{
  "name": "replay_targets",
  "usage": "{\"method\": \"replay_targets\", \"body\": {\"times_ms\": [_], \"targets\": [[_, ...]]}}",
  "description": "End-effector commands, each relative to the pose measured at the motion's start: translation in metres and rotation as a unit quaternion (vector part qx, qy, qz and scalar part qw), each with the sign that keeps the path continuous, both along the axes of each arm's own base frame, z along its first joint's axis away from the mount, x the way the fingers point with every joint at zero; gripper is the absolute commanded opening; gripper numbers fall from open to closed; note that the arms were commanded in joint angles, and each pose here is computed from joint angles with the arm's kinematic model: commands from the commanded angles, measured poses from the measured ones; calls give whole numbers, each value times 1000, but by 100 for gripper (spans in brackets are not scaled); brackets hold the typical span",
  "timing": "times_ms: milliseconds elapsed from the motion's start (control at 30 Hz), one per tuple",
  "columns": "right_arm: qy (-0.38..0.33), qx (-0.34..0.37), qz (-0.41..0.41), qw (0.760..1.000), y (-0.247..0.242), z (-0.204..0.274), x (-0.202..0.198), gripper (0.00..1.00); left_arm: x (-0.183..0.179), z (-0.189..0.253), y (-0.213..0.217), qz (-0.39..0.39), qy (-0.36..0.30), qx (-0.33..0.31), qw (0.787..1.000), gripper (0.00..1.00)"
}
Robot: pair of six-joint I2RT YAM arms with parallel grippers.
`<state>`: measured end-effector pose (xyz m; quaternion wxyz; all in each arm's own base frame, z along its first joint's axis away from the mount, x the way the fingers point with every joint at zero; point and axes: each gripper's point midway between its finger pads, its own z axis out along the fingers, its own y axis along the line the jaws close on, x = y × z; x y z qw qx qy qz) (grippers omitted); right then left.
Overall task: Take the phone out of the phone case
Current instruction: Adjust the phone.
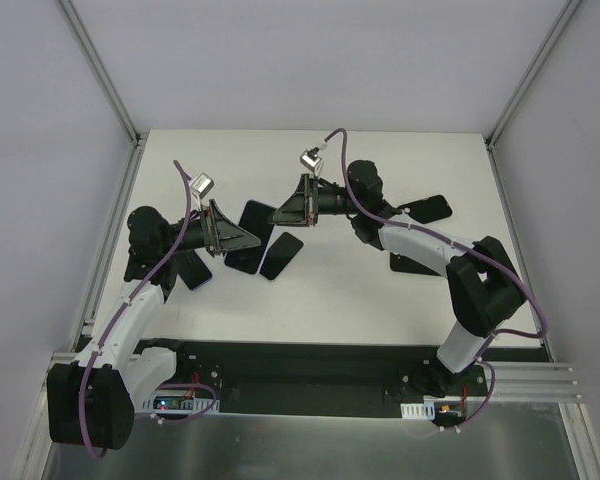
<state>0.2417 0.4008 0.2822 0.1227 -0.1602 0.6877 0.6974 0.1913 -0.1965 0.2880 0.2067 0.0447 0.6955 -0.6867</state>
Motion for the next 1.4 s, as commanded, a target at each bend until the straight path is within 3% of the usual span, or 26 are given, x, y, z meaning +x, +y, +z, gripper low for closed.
{"method": "replay_targets", "body": {"times_ms": [0,67,133,267,533,733,800,900,933,1100,1200,1367], "targets": [[-47,63,-60,995,-12,43,24,1,-15,10,-1,-24,-33,-2,999,67],[-46,65,-64,995,-15,43,27,1,-17,9,-1,-24,-33,-2,999,69],[-50,73,-62,994,-17,49,27,1,-18,8,-1,-23,-34,-2,999,64],[-51,75,-54,994,-17,50,24,1,-15,8,-1,-16,-31,-3,999,40],[-52,75,-35,995,-14,45,16,1,-2,15,-3,-2,-27,-6,1000,46],[-49,80,-31,995,-11,44,15,1,2,18,-9,-3,-27,-9,1000,13],[-50,80,-30,995,-10,43,14,1,5,17,-9,4,-22,-10,1000,15],[-48,78,-36,995,-11,39,14,1,11,13,-9,19,-10,-13,1000,32],[-46,77,-37,995,-12,38,14,1,13,10,-9,24,-4,-14,1000,33],[-48,78,-36,995,-14,39,10,1,23,8,-9,37,12,-25,999,32],[-51,79,-35,995,-15,40,9,2,24,12,-10,36,7,-30,999,22],[-51,78,-33,995,-14,38,6,1,25,12,-10,38,8,-31,999,28]]}}
